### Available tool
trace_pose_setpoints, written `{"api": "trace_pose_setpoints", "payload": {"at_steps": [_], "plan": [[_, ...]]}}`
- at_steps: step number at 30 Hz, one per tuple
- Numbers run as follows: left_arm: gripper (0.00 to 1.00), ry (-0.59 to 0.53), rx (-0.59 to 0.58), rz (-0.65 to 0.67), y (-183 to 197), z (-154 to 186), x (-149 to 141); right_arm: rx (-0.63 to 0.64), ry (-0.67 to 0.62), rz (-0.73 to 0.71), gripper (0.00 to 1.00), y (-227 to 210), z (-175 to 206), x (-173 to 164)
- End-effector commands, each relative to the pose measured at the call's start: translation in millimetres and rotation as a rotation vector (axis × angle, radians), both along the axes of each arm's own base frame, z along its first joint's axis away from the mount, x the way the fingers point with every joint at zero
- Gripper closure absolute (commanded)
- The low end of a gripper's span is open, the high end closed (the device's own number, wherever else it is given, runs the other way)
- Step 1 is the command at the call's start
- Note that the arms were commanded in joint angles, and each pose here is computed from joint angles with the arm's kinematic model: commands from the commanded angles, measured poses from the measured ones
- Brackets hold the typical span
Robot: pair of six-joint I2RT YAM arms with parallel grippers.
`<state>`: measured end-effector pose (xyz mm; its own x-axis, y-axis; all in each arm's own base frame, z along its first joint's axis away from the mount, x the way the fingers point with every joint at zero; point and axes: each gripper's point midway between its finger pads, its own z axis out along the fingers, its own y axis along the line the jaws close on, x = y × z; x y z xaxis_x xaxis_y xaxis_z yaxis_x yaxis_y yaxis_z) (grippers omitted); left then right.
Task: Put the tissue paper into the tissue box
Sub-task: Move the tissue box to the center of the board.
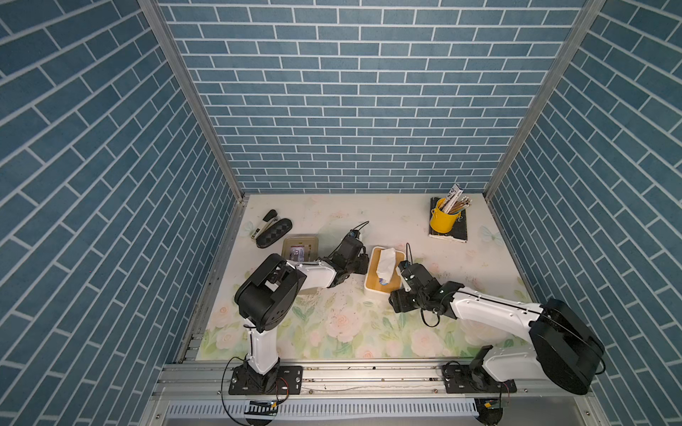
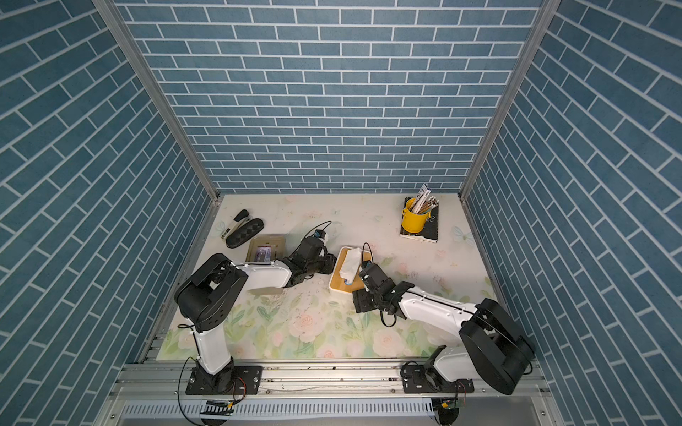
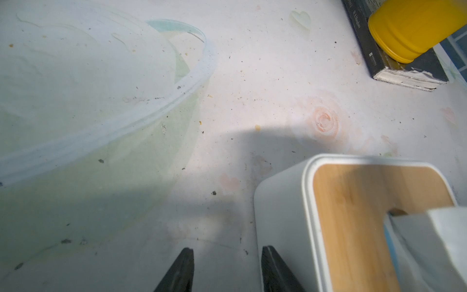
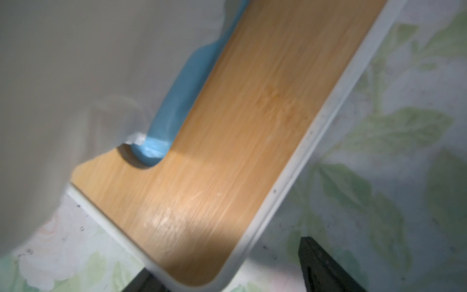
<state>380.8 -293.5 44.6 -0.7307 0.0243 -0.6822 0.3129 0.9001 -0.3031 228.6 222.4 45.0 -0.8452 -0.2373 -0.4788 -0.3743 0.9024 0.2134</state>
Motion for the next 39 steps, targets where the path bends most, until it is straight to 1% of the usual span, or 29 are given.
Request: {"api": "trace_pose_setpoints", "payload": {"at_steps": [1, 6, 11, 13, 16, 18, 21, 23, 26, 29, 32, 35, 37, 39], "plan": [[0.51, -0.006, -0.007, -0.010, -9.1, 2.5, -0.4, 0.014, -0.097, -0.011, 0.22, 5.1, 19.6, 33.6], [0.51, -0.015, -0.011, -0.015, -14.9, 5.6, 4.4, 0.003, -0.112, -0.005, 0.22, 10.1, 22.9, 50.9], [0.51, -0.053, 0.005, -0.008, -17.4, 21.5, 15.9, -0.028, -0.120, -0.013, 0.23, 4.8, 24.5, 64.5], [0.51, -0.080, 0.015, 0.006, -14.3, 35.3, 21.6, -0.013, -0.129, -0.008, 0.23, 8.2, 35.0, 66.4], [0.51, -0.140, 0.041, 0.045, -1.3, 68.4, 33.3, 0.051, -0.120, 0.028, 0.22, 20.6, 54.6, 63.2], [0.50, -0.183, 0.057, 0.085, 14.6, 94.9, 40.2, 0.091, -0.111, 0.069, 0.22, 33.8, 69.0, 58.2], [0.48, -0.242, 0.075, 0.153, 46.8, 132.1, 40.7, 0.113, -0.129, 0.120, 0.21, 55.6, 90.7, 53.0], [0.48, -0.270, 0.095, 0.215, 78.4, 148.9, 35.9, 0.153, -0.127, 0.172, 0.21, 77.2, 103.3, 47.2], [0.47, -0.287, 0.101, 0.313, 132.7, 163.0, 22.5, 0.207, -0.132, 0.220, 0.21, 105.4, 112.3, 47.8], [0.47, -0.291, 0.086, 0.404, 185.4, 165.7, 3.0, 0.231, -0.129, 0.249, 0.21, 132.5, 109.6, 54.3], [0.47, -0.286, 0.082, 0.474, 224.3, 157.1, -15.6, 0.256, -0.125, 0.285, 0.22, 164.2, 106.5, 63.0], [0.48, -0.255, 0.089, 0.521, 250.0, 136.3, -26.8, 0.277, -0.117, 0.317, 0.28, 196.3, 103.7, 72.7], [0.48, -0.220, 0.093, 0.545, 264.0, 116.3, -32.0, 0.290, -0.114, 0.343, 0.30, 219.5, 103.5, 79.0], [0.50, -0.203, 0.059, 0.564, 274.1, 103.3, -33.6, 0.307, -0.111, 0.361, 0.31, 237.4, 104.6, 84.7]]}}
